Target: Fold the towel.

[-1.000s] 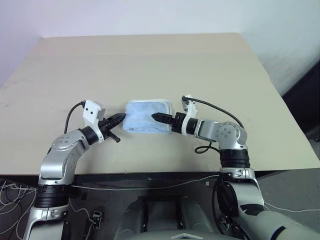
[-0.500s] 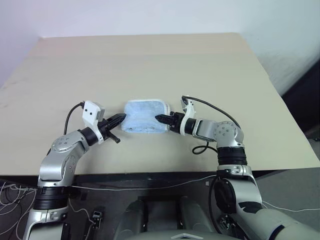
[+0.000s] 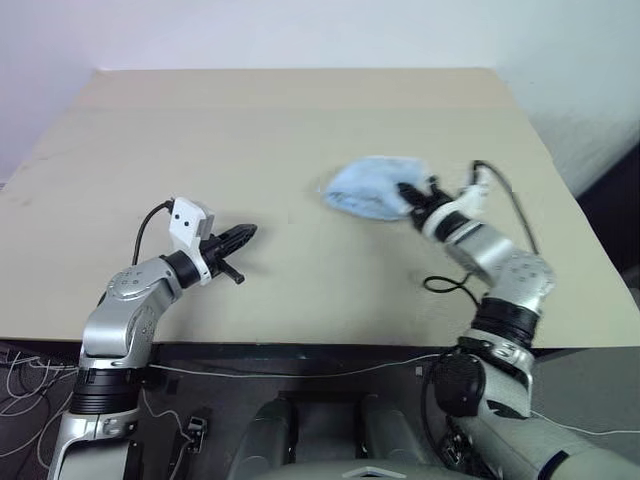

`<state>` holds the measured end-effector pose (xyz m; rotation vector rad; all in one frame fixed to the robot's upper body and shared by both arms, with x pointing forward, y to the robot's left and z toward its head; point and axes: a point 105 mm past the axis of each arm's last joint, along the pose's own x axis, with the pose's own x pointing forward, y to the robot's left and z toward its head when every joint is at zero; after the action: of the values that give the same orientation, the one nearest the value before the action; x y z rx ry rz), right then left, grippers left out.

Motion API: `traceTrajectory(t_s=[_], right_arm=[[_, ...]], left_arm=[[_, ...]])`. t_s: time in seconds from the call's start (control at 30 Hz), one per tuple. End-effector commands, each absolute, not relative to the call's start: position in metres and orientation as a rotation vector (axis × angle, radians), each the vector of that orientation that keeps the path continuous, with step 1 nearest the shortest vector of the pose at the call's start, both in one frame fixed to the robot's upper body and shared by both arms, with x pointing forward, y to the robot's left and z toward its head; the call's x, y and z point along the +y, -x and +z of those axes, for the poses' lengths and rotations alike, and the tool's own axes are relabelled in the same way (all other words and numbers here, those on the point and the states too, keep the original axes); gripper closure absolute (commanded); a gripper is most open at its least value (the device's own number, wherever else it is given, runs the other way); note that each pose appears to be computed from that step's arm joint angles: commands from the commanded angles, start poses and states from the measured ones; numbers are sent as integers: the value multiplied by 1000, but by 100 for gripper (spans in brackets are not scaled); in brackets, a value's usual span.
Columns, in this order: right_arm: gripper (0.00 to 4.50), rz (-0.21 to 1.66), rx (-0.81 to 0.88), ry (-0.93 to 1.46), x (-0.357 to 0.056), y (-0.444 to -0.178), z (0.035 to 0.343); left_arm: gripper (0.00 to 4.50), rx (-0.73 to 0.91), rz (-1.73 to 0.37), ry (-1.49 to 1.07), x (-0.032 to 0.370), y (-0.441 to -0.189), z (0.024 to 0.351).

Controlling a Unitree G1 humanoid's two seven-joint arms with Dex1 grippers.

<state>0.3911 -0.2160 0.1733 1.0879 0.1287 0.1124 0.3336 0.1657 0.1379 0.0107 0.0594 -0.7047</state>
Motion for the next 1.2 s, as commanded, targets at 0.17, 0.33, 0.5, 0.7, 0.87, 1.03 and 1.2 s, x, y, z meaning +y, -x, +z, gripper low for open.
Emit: traceTrajectory(t_s=[0.17,0.33,0.5,0.7,0.87,1.03,1.2], right_arm=[[448,-297,-16,-1200,-294,-356,171],[448,-440,108,-1253,-286,-341,136],[448,-517,133,-1243,-286,-330,130],[448,-483,133,-1206,-283,-328,138],[302,-460,122,-1197,-283,-327,140],[129,-469,85,-1199,-286,-324,143],[2,-542,-29,-992,-305,-317,159]], left_arm=[[450,28,-814,5,135,-337,145],[450,28,-866,10,121,-339,145],[450,29,-875,15,118,-339,144],[450,31,-881,22,115,-340,143],[450,30,-886,26,113,-340,142],[450,28,-891,30,112,-341,143],[450,18,-864,37,118,-343,143]])
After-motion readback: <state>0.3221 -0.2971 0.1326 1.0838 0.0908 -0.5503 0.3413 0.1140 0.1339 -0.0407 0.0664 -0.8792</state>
